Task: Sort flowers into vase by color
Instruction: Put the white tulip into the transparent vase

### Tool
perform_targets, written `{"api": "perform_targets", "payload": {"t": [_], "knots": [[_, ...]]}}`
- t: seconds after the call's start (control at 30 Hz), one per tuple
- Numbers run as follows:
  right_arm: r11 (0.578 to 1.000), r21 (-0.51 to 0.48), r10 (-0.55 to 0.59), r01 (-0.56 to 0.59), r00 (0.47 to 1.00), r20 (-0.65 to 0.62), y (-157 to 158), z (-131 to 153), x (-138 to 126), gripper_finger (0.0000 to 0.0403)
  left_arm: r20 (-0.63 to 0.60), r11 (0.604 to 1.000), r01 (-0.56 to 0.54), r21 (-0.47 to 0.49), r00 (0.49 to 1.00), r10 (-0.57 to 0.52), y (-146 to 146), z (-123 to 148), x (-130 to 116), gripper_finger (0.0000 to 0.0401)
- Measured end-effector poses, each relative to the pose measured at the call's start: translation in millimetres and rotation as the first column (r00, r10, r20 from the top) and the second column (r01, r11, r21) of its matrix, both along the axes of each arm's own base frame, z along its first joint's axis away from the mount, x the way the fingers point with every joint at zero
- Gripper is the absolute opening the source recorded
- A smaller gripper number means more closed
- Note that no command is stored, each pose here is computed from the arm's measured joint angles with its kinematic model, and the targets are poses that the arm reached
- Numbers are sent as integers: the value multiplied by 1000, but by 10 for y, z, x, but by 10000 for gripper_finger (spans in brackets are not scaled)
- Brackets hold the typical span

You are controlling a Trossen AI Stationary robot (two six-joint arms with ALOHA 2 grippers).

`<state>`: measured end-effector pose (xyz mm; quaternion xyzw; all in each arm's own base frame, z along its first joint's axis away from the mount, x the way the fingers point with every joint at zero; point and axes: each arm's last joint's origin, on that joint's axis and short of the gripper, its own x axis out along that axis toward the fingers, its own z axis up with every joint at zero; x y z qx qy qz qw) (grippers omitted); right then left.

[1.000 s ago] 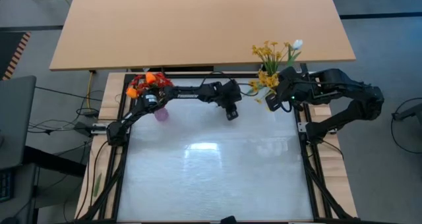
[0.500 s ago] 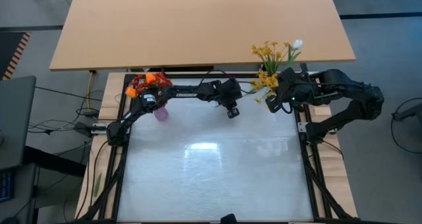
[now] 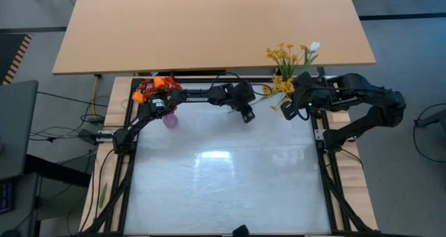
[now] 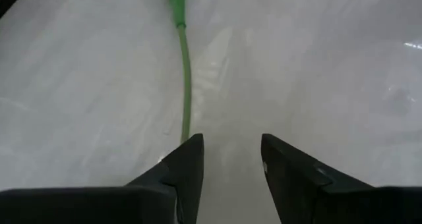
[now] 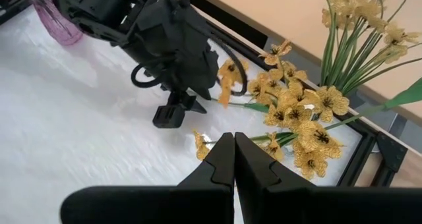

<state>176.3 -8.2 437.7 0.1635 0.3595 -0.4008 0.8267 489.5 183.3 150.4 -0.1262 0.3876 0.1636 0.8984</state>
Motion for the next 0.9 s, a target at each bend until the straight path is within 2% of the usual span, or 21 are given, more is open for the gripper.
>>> {"api": "perform_targets", "payload": {"t": [0.2, 0.3, 0.43, 0.53, 0.7, 0.9], "knots": [[1000, 20, 12, -13, 1000, 13, 6, 3, 13, 31, 37, 999, 7, -47, 999, -5, 77, -14, -23, 125], [999, 7, 41, -41, 999, 21, 8, 16, 36, 31, 128, 995, 60, -79, 991, -49, 109, 94, 1, 115], [993, -16, 113, -113, 992, 49, 15, 64, 84, 31, 247, 987, 127, -102, 964, -98, 83, 446, 69, 108], [982, -35, 188, -186, 977, 99, 25, 172, 102, 31, 260, 979, 169, -115, 956, -135, 7, 677, 92, 107], [966, -119, 251, -232, 949, 191, 13, 408, 74, 31, 252, 989, 149, -7, 957, -142, -128, 1232, 28, 106], [960, -187, 248, -209, 945, 214, -99, 530, 45, 31, 308, 991, 61, 118, 947, -95, -375, 2069, -302, 106]]}}
